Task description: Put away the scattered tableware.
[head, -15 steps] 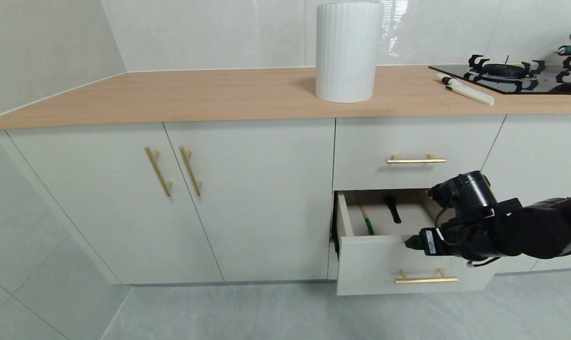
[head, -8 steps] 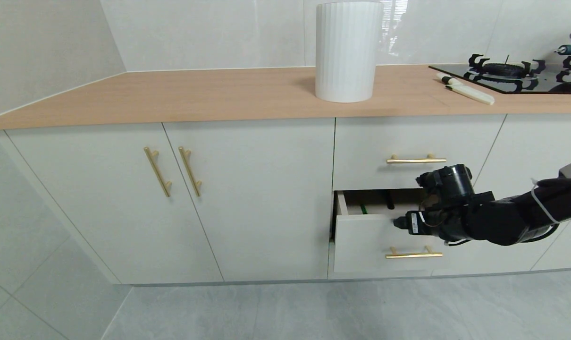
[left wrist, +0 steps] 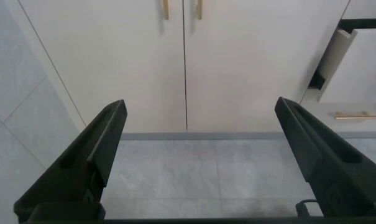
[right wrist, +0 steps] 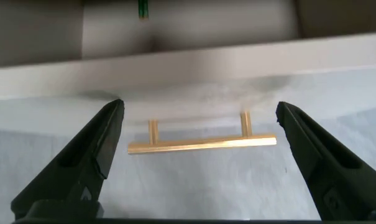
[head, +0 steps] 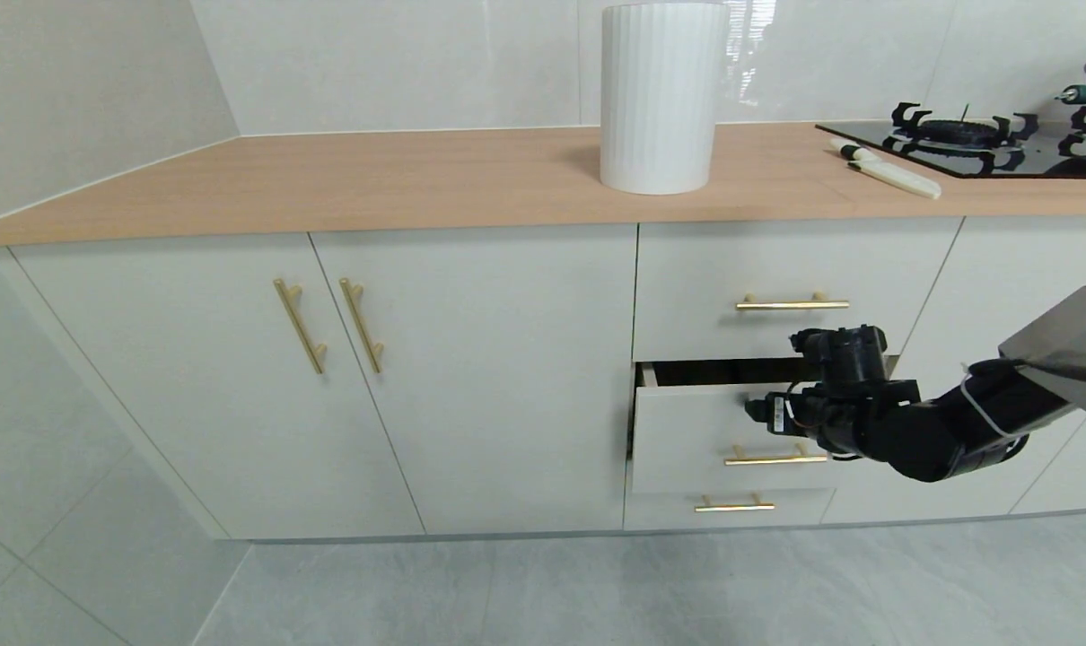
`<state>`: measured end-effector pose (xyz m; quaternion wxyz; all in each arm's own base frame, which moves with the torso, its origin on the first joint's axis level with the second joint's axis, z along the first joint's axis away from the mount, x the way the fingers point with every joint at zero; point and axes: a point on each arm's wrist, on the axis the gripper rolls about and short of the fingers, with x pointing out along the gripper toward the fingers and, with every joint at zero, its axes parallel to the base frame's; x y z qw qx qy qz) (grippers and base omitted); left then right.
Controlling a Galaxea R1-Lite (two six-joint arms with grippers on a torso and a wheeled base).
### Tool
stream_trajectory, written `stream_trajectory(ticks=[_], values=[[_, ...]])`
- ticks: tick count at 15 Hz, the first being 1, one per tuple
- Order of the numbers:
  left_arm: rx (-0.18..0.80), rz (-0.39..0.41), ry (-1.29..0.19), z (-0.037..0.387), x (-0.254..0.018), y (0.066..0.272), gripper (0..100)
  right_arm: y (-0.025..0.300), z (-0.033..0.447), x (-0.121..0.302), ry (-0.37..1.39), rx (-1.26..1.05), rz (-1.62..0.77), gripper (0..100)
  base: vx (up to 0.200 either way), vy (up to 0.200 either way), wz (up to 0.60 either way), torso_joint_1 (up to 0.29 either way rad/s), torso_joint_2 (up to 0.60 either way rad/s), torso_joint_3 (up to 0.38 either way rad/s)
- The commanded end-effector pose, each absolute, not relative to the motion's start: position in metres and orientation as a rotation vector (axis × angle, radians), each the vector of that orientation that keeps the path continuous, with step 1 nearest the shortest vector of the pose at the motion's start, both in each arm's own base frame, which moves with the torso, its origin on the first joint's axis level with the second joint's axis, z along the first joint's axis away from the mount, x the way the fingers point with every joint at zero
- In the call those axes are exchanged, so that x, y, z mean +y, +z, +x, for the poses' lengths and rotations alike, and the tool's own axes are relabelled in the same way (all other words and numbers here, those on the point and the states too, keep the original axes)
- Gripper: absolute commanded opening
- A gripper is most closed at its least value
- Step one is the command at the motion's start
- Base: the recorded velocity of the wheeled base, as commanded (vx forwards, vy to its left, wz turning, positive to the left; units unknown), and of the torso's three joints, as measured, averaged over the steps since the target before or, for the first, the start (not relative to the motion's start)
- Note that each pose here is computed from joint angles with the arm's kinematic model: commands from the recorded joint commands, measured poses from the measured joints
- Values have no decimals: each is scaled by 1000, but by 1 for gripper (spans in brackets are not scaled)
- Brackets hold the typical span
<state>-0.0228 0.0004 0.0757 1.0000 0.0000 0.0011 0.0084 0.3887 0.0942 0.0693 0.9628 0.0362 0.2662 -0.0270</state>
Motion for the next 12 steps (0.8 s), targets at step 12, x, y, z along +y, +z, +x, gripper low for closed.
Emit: stream_trajectory(ticks=[12], values=[[2, 0, 17, -23, 0, 76, 100, 40, 426, 99, -161, 303, 116, 100, 0, 0, 0, 0, 0, 0]])
